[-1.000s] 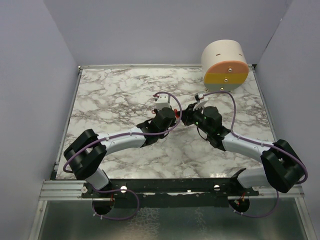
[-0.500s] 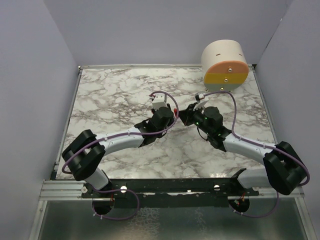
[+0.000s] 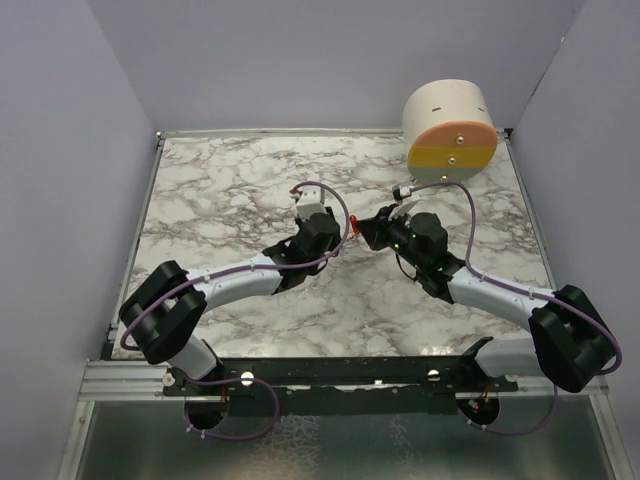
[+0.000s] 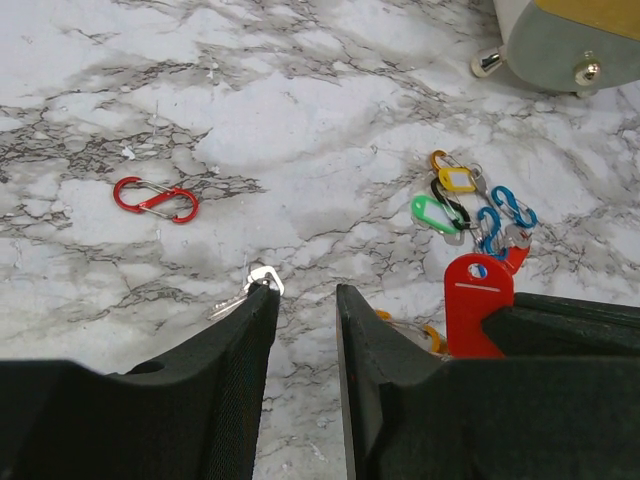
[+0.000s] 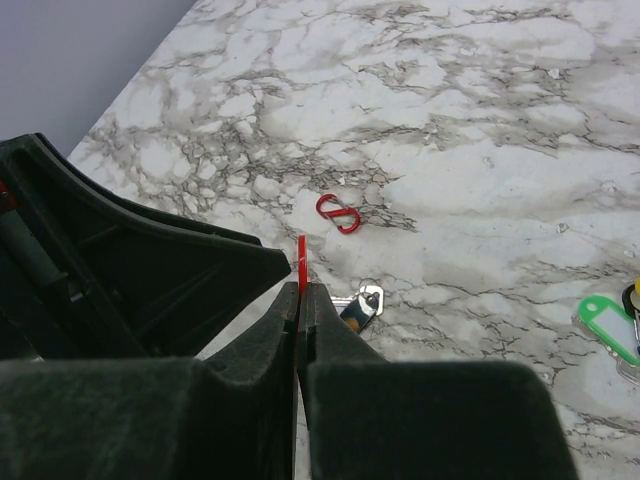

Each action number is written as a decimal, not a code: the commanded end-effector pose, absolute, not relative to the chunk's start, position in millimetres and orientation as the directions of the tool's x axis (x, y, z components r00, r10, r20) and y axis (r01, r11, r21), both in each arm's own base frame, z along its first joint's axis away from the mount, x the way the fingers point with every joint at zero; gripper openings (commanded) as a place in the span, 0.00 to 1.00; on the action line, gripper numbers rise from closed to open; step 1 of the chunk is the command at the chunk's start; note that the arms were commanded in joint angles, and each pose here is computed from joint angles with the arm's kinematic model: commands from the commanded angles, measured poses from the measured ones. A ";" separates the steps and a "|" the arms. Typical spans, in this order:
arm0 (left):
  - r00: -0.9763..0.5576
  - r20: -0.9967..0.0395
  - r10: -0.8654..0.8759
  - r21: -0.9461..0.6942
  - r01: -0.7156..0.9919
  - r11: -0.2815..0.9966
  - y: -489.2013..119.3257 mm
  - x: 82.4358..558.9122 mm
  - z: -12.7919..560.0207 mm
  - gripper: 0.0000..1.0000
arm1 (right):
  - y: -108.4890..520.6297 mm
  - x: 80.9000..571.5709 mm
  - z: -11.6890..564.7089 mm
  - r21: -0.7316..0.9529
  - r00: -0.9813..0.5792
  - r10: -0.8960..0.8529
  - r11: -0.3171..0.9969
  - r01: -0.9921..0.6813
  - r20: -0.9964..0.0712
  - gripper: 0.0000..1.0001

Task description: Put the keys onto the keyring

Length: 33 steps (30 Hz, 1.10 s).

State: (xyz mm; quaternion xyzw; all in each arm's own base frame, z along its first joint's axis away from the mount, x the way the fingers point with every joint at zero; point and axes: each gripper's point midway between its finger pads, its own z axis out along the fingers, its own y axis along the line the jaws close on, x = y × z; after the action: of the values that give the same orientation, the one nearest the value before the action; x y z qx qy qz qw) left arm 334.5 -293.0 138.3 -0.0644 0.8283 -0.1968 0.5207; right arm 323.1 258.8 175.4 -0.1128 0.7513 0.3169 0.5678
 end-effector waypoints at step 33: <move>-0.380 -0.865 -0.328 -0.362 0.018 0.932 -229.6 319.4 165.0 0.99 | 180.7 384.5 125.1 0.167 -0.377 0.100 0.975 -0.149 -0.921 0.01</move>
State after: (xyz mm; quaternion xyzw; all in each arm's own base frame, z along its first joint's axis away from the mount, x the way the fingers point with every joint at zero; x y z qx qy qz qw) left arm 319.9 -245.0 162.7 -0.0877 0.8191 -0.1783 0.5381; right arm 376.4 196.9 134.7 -0.0379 0.8091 0.1480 0.5674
